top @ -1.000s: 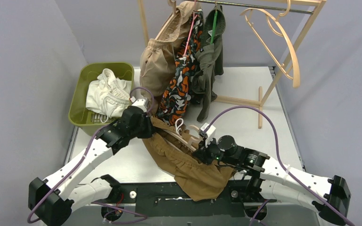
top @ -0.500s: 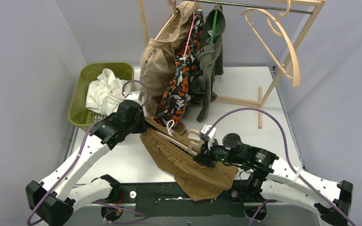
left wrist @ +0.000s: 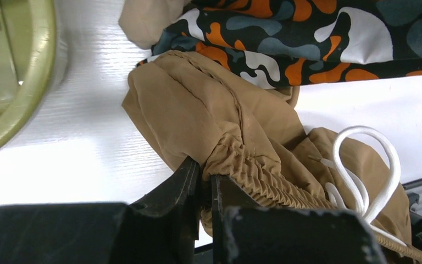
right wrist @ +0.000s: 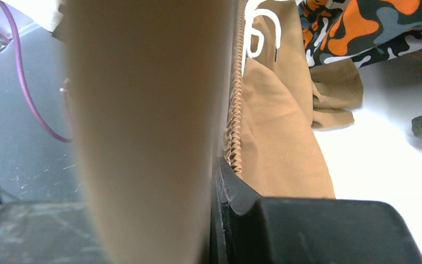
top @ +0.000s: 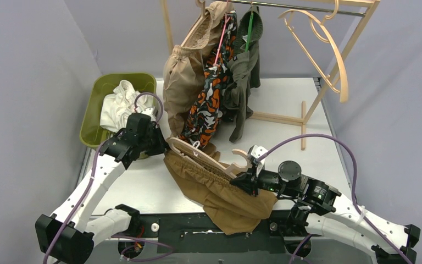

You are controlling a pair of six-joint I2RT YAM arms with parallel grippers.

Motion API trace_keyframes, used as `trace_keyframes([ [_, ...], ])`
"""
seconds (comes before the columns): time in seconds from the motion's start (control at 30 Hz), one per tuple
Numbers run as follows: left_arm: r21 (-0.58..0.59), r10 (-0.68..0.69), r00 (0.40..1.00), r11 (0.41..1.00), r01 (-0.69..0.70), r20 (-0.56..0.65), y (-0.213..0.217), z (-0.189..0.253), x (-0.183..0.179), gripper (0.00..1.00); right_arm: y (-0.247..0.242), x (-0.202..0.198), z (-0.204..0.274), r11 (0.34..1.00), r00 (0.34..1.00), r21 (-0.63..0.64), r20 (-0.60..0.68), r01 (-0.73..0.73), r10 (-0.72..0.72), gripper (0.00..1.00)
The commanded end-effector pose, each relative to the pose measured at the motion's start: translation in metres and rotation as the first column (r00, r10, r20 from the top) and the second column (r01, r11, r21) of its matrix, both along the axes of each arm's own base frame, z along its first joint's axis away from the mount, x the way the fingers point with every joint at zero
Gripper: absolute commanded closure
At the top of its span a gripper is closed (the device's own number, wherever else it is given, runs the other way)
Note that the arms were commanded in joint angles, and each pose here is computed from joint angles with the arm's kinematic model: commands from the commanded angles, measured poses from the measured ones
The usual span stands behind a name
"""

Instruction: Remove the shorts from the hanger

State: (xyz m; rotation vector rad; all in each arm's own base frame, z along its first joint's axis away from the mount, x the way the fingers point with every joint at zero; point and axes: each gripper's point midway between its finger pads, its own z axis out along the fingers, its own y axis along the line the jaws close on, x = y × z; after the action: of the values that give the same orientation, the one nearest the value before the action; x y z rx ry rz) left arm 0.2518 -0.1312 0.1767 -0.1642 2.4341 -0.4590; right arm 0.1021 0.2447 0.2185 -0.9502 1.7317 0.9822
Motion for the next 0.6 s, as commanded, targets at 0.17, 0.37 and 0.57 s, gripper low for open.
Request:
trace_keyframes([
  [0.17,-0.111,-0.005,0.995,0.994,0.016,0.103,-0.009,0.006,0.017,0.92,-0.012,0.020,-0.027,0.982,0.982,-0.073,-0.055,0.174,-0.178,1.00],
  [0.37,-0.180,-0.011,0.998,0.983,0.021,0.054,-0.020,-0.007,0.010,0.63,-0.001,0.032,-0.041,0.977,0.979,-0.092,-0.046,0.192,-0.197,1.00],
  [0.57,-0.252,0.012,1.000,0.968,-0.005,0.025,-0.026,-0.015,0.002,0.45,0.002,0.048,-0.039,0.954,0.952,-0.063,-0.078,0.293,-0.297,1.00],
])
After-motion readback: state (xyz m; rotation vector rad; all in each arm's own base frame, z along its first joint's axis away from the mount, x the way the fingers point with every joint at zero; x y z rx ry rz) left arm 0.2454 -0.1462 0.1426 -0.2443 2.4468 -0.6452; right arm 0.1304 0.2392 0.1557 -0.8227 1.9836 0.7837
